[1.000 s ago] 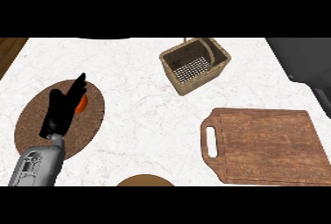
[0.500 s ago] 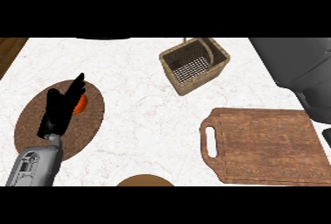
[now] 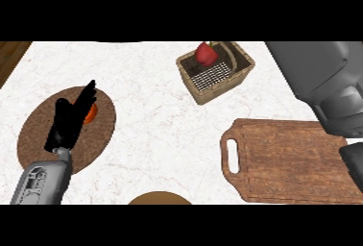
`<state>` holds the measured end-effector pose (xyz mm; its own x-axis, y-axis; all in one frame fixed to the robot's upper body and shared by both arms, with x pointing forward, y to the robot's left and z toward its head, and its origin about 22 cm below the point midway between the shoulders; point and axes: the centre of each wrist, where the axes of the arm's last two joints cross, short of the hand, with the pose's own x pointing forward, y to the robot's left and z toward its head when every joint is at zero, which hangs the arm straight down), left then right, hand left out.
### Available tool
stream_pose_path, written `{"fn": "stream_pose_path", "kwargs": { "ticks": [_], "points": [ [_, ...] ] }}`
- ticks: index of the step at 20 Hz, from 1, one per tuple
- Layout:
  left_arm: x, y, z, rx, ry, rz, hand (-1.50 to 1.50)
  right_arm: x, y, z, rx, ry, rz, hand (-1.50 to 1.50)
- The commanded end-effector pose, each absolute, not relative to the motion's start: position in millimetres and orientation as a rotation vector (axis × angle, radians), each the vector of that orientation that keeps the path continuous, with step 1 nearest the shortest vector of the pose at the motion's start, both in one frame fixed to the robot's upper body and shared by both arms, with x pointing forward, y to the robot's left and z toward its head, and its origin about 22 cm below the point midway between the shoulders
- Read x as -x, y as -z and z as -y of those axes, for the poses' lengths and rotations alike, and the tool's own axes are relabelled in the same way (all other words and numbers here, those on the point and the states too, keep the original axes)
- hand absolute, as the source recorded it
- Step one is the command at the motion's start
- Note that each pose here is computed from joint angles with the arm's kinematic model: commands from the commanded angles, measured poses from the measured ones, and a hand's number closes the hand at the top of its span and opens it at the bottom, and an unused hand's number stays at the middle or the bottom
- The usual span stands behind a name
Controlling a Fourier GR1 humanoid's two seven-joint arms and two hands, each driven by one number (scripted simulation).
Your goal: Pick the bell pepper from the cutting board and place it in the basket
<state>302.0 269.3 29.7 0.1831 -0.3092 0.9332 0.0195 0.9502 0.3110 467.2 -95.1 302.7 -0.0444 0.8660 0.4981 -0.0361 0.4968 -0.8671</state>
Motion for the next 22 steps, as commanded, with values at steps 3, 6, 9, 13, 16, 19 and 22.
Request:
{"fn": "stream_pose_path", "kwargs": {
  "ticks": [3, 6, 9, 13, 16, 19, 22],
  "points": [
    [-297, -29, -274, -0.251, 0.241, 1.383, 0.00, -471, -290, 104, 0.731, -0.719, 1.546, -1.50],
    [-295, -27, -270, -0.252, 0.232, 1.360, 0.00, -468, -286, 97, 0.714, -0.570, 1.633, -1.50],
    [-294, -19, -261, -0.240, 0.214, 1.354, 0.00, -468, -293, 116, 0.781, -0.435, 1.686, -1.50],
    [-292, -12, -253, -0.264, 0.228, 1.349, 0.00, -473, -297, 173, 0.798, -0.271, 1.657, -1.50],
    [-292, -30, -270, -0.259, 0.211, 1.348, 0.00, -472, -314, 194, 0.777, -0.184, 1.593, -1.50],
    [-295, -26, -292, -0.275, 0.198, 1.351, 0.00, -464, -318, 231, 0.772, -0.164, 1.578, -1.50],
    [-286, -25, -293, -0.272, 0.196, 1.365, 0.00, -454, -309, 293, 0.770, -0.169, 1.568, -1.50]
  ]
}}
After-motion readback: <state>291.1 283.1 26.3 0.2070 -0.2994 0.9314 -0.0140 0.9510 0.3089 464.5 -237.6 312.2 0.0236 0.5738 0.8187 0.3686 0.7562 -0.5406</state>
